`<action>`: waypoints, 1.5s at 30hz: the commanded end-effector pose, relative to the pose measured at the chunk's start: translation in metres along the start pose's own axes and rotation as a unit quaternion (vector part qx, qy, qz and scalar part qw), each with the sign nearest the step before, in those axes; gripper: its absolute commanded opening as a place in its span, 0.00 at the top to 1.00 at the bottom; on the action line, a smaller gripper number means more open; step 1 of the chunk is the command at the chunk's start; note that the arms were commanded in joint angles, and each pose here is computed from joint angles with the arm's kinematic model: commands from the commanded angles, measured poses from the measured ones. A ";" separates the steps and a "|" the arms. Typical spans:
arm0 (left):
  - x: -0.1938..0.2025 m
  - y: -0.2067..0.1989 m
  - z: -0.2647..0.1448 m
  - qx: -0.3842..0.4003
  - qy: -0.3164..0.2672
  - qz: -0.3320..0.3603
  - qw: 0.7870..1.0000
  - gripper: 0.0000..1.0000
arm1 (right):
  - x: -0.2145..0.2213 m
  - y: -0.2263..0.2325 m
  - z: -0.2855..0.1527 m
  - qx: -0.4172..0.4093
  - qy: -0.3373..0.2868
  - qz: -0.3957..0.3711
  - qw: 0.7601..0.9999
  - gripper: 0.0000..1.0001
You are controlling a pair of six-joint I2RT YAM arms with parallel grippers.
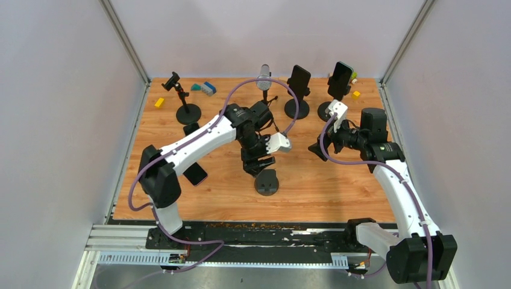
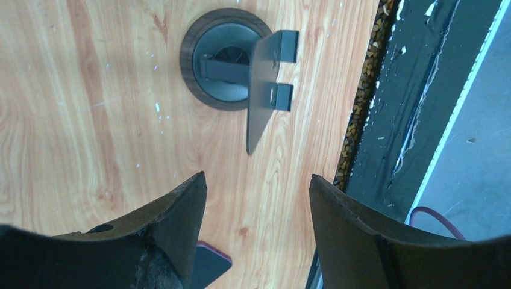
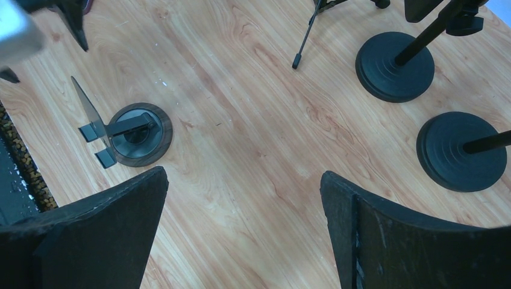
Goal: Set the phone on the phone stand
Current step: Place the phone stand at the center of the board.
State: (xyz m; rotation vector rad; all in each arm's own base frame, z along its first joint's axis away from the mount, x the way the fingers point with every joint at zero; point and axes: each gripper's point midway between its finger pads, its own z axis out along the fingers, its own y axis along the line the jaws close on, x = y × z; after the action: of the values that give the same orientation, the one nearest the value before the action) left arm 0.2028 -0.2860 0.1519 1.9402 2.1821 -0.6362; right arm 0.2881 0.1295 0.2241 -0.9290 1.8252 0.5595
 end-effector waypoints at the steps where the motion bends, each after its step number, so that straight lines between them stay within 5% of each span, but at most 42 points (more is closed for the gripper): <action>1: 0.004 -0.003 -0.026 -0.055 -0.020 0.017 0.998 0.28 | -0.014 0.001 -0.002 -0.005 -0.021 -0.014 1.000 0.00; 10: 0.044 0.004 -0.069 -0.198 -0.041 0.000 0.979 0.15 | -0.014 0.002 -0.003 -0.007 -0.023 -0.014 1.000 0.00; 20: 0.154 0.045 -0.082 -0.274 -0.037 -0.176 0.945 0.04 | -0.017 0.004 -0.005 -0.008 -0.028 -0.019 0.999 0.00; 34: 0.226 0.154 -0.089 -0.329 -0.116 -0.421 0.837 0.00 | -0.016 0.004 -0.003 -0.012 -0.027 -0.017 0.999 0.00; 45: 0.243 0.165 -0.070 -0.358 -0.132 -0.493 0.782 0.00 | -0.014 0.003 -0.003 -0.010 -0.025 -0.019 0.999 0.00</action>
State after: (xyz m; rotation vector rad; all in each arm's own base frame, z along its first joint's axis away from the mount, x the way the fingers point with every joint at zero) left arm 0.3300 -0.0270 0.0804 0.3685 2.6108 -0.0987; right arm 0.2854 0.1328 0.2261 -0.9398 1.8104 0.5841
